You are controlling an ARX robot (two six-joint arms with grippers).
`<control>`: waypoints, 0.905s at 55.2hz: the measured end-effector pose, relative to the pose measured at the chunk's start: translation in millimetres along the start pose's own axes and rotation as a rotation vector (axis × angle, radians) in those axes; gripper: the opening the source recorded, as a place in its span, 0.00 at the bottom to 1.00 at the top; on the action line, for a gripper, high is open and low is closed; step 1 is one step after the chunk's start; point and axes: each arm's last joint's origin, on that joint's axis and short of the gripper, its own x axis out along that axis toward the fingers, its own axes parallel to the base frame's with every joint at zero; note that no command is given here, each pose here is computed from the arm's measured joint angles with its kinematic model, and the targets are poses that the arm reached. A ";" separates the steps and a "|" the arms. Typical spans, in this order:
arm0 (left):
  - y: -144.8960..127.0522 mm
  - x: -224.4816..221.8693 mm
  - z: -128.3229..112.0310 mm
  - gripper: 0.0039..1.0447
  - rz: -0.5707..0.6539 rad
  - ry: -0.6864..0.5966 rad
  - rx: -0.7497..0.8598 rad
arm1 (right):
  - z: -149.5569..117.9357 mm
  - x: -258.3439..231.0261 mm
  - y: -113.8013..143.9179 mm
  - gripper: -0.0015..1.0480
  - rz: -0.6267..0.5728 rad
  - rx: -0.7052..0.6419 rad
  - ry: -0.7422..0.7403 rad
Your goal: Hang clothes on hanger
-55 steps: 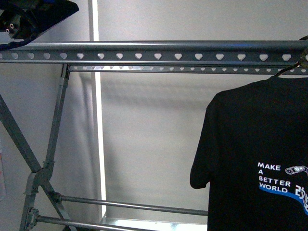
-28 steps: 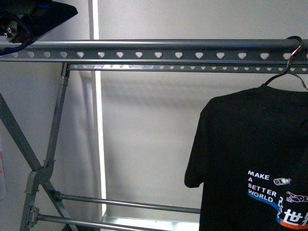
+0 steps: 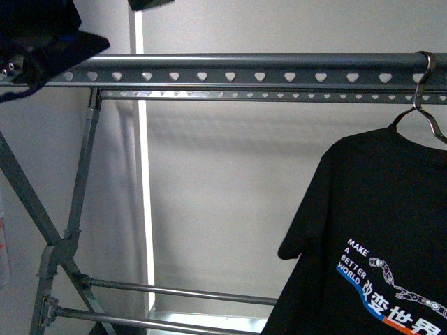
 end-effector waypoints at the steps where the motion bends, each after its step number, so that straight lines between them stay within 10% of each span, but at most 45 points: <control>1: 0.6 0.8 -2.3 0.94 0.008 0.017 0.007 | 1.2 -7.4 1.5 0.57 0.000 0.028 -0.023; 14: 5.0 7.2 -20.8 0.94 0.089 0.156 0.052 | 2.2 -116.8 25.1 0.94 0.099 0.412 -0.178; 25: 4.1 -15.0 -26.9 0.73 0.358 0.154 0.257 | -19.7 -197.4 63.9 0.93 0.188 0.743 -0.161; 45: 41.6 -121.1 -77.5 0.03 0.387 0.181 0.350 | -61.6 -209.4 82.9 0.25 0.031 0.732 -0.216; 50: 46.2 -141.1 -85.8 0.03 0.386 0.180 0.353 | -66.6 -208.2 87.2 0.05 0.036 0.730 -0.217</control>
